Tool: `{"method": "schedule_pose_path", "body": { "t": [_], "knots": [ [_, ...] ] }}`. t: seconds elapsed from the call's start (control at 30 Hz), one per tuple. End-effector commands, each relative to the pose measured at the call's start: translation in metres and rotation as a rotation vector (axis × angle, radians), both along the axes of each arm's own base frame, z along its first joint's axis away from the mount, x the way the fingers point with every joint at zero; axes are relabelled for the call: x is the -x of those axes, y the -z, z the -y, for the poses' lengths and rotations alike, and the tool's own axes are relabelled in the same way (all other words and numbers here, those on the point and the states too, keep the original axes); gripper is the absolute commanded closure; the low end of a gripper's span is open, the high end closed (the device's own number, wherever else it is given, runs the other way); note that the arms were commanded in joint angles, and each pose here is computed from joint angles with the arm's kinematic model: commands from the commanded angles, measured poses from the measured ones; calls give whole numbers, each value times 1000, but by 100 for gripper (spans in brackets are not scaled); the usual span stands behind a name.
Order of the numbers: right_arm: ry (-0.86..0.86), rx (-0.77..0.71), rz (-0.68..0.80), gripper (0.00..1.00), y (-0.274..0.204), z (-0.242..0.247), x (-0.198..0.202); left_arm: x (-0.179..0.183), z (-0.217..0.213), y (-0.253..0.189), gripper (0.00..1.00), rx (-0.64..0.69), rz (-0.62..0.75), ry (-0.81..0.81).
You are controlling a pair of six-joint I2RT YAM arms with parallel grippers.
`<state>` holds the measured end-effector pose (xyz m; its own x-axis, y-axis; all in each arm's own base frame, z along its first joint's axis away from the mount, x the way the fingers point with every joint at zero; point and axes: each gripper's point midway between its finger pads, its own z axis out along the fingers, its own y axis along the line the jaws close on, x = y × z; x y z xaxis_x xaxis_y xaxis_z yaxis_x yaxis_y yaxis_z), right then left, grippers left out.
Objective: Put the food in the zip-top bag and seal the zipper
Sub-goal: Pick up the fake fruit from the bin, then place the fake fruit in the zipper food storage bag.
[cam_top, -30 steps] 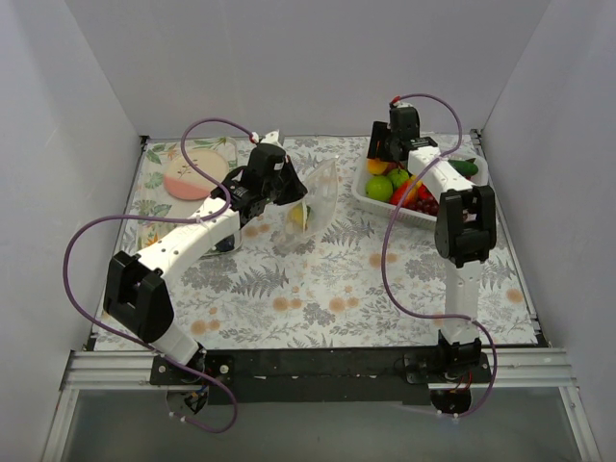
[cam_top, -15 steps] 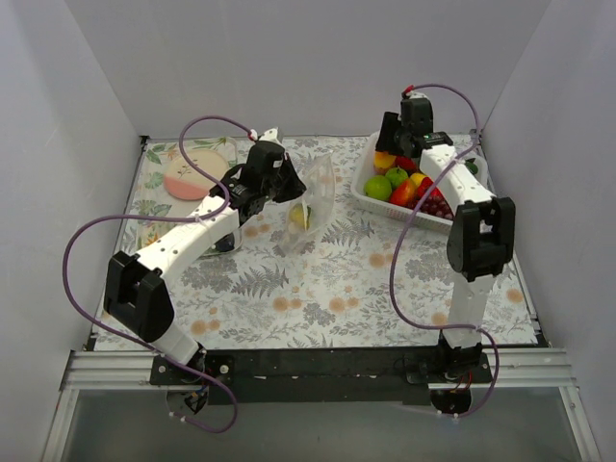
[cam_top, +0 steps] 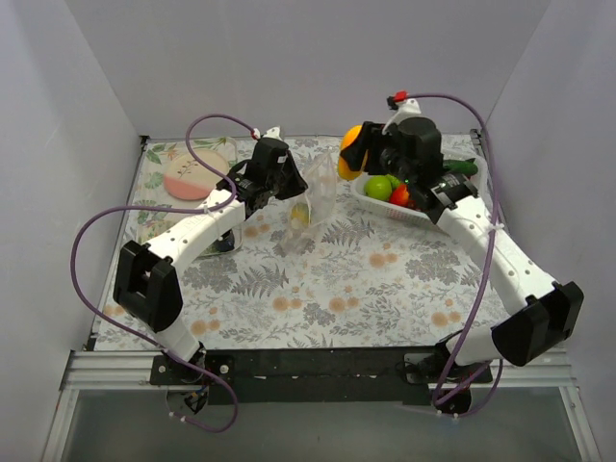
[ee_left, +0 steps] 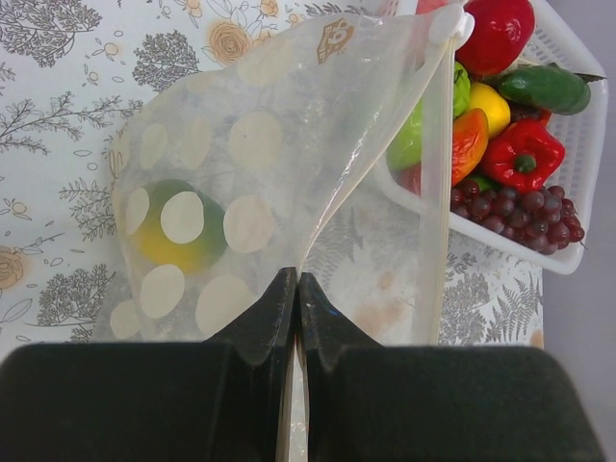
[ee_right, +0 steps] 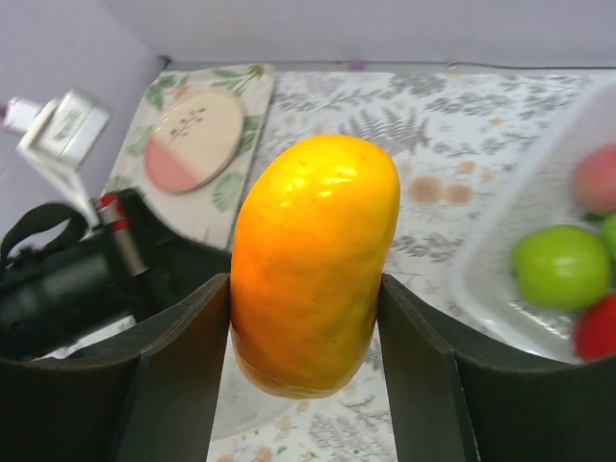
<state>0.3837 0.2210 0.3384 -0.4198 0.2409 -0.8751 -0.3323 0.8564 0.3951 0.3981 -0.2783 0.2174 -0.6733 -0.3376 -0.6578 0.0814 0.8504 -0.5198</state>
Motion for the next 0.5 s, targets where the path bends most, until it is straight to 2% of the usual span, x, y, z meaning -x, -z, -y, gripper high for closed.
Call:
{"method": "schedule_pose_path", "body": {
  "t": [0.0,0.13,0.27,0.33,0.43,0.47],
  "knots": [
    [-73,-26,38,99,-6,-55,15,-1,0,-29,100,50,40,-4],
    [-79,9,-2,99,23,-78,11,2,-1,-36,100,58,49,-4],
    [-50,42,-24,98,42,-80,3,4,-5,-41,100,57,56,-13],
    [-49,54,-33,93,49,-81,1,5,-5,-44,100,61,59,-11],
    [-61,52,-38,77,50,-84,2,6,-5,-46,100,67,60,-12],
    [-66,55,-37,67,50,-85,3,6,-5,-47,100,68,62,-12]
  ]
}}
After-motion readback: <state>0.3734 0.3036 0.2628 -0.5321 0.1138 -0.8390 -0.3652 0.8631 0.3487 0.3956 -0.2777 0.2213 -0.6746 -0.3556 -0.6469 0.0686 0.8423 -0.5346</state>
